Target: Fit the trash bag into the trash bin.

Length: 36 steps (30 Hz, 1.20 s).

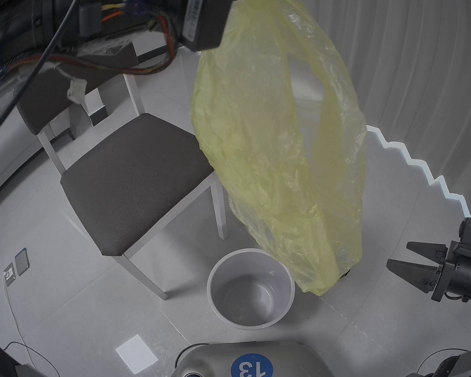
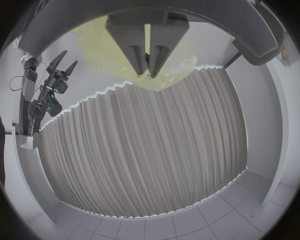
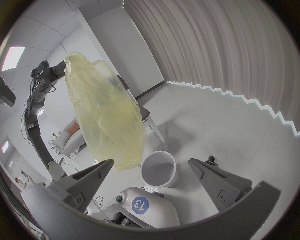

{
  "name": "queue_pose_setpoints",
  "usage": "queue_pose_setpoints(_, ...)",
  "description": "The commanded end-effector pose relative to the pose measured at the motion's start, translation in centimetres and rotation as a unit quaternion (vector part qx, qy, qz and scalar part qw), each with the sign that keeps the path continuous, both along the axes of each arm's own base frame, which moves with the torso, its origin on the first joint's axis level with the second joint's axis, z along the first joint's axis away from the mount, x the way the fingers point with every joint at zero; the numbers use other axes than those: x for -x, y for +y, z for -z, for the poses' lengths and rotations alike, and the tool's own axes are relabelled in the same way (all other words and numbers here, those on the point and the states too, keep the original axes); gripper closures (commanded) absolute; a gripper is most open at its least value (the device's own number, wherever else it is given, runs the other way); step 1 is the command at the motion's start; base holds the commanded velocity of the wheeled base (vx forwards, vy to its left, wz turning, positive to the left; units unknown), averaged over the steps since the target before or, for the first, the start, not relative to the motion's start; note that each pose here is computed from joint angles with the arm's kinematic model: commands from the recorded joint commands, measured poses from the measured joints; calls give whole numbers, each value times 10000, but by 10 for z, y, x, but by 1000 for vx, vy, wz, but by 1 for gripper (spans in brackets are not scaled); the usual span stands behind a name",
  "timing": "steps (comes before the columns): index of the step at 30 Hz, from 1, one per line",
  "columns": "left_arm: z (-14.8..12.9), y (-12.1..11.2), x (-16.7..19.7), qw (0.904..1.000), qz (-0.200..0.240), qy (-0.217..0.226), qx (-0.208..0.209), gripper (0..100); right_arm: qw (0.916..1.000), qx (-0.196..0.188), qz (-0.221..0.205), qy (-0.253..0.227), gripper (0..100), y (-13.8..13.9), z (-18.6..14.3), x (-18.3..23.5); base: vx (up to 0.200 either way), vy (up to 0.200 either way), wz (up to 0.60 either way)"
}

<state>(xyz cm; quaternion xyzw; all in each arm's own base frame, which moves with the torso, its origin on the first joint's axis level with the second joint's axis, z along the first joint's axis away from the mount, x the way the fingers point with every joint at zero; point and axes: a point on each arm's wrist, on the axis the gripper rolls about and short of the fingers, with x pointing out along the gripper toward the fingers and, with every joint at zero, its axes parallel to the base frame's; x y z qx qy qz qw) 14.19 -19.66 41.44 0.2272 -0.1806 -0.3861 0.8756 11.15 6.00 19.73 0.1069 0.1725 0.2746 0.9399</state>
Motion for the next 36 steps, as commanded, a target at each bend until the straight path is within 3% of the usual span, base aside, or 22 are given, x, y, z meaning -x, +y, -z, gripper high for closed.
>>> queue_pose_setpoints(1,-6,-3,-2,9999,-4,-70,78,100,9996,116,-131,232,0,11,11,-8,0,0,0)
queue_pose_setpoints(10,-17,-3,-2,9995,-12,-260,187,100,9996,169,124,191,0,43,18,-20,0,0,0)
queue_pose_setpoints(36,-20,-6,-2,9993,40,-297,227,100,9996,-212,180,41,0,52,17,-26,0,0,0)
